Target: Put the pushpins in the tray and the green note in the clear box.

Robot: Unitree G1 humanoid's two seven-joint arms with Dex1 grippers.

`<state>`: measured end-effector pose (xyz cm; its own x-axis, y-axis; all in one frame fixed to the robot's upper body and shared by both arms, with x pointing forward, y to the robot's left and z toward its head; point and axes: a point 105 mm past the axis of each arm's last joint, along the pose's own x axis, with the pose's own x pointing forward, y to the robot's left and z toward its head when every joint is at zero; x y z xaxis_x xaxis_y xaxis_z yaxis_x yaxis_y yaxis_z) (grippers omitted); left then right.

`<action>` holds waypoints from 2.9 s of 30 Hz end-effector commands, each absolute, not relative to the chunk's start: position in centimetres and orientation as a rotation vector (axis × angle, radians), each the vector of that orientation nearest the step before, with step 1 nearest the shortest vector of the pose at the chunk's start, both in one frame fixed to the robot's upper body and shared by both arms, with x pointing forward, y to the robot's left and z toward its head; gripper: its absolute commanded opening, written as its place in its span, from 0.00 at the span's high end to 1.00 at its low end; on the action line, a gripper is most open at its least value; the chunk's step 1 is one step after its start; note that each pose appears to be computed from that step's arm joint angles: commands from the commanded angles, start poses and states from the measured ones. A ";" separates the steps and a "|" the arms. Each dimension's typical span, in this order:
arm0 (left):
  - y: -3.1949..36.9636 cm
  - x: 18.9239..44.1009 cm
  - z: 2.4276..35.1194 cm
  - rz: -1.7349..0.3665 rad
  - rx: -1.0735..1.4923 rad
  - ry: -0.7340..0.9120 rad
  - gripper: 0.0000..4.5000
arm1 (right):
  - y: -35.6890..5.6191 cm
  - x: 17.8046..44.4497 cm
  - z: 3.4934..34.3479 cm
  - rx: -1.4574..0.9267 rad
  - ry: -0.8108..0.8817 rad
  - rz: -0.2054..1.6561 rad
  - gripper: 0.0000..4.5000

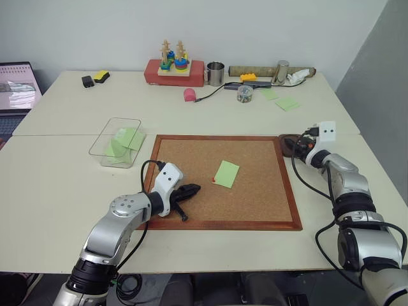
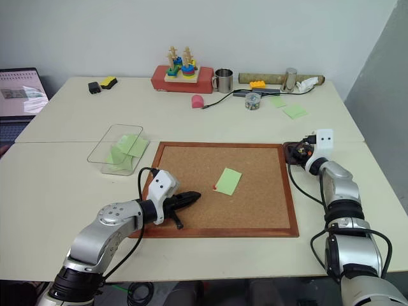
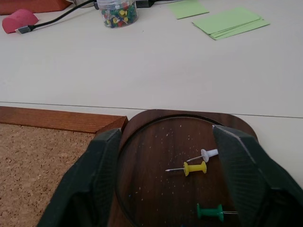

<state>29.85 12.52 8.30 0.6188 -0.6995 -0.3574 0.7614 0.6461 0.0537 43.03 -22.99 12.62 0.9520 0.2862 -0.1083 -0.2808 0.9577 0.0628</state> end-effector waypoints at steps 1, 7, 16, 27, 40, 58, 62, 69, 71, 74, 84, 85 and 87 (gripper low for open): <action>12.6 29.4 7.5 -0.855 0.207 0.360 1.00 | -18.6 41.3 16.6 -0.087 -0.009 0.563 0.06; 12.6 29.5 7.5 -0.855 0.206 0.359 1.00 | -11.9 36.5 16.0 -0.141 0.000 0.904 0.06; 12.5 29.7 7.7 -0.857 0.210 0.350 1.00 | -4.0 32.9 12.8 -0.112 0.062 1.127 0.06; 12.6 29.5 7.8 -0.845 0.210 0.348 1.00 | -1.6 34.3 9.3 -0.180 0.142 1.099 0.14; 13.0 29.5 7.7 -0.822 0.222 0.341 1.00 | -1.9 33.8 8.3 -0.269 0.139 1.127 0.74; 13.0 29.2 7.4 -0.819 0.208 0.350 1.00 | -3.1 33.9 15.6 -0.238 -0.067 1.086 1.00; 12.7 29.4 7.7 -0.817 0.186 0.340 1.00 | -3.5 33.7 16.6 -0.250 -0.084 1.083 1.00; 12.2 30.1 10.8 -0.829 0.043 0.216 0.90 | -4.3 34.6 17.7 -0.264 -0.115 1.034 1.00; 11.9 30.3 12.3 -0.838 -0.041 0.172 0.82 | -4.3 34.6 17.9 -0.286 -0.128 1.038 1.00; 11.9 30.9 14.9 -0.843 -0.177 0.108 0.69 | -4.2 34.1 17.6 -0.357 -0.139 1.069 1.00; 11.5 31.0 18.5 -0.930 -0.411 0.067 0.27 | -4.8 32.6 15.8 -0.871 -0.293 1.212 1.00; 11.4 31.0 18.6 -0.941 -0.411 0.073 0.22 | -4.8 32.3 15.6 -0.913 -0.314 1.233 1.00; 11.0 30.8 18.6 -0.984 -0.403 0.096 0.12 | -4.8 31.7 15.2 -1.004 -0.366 1.279 1.00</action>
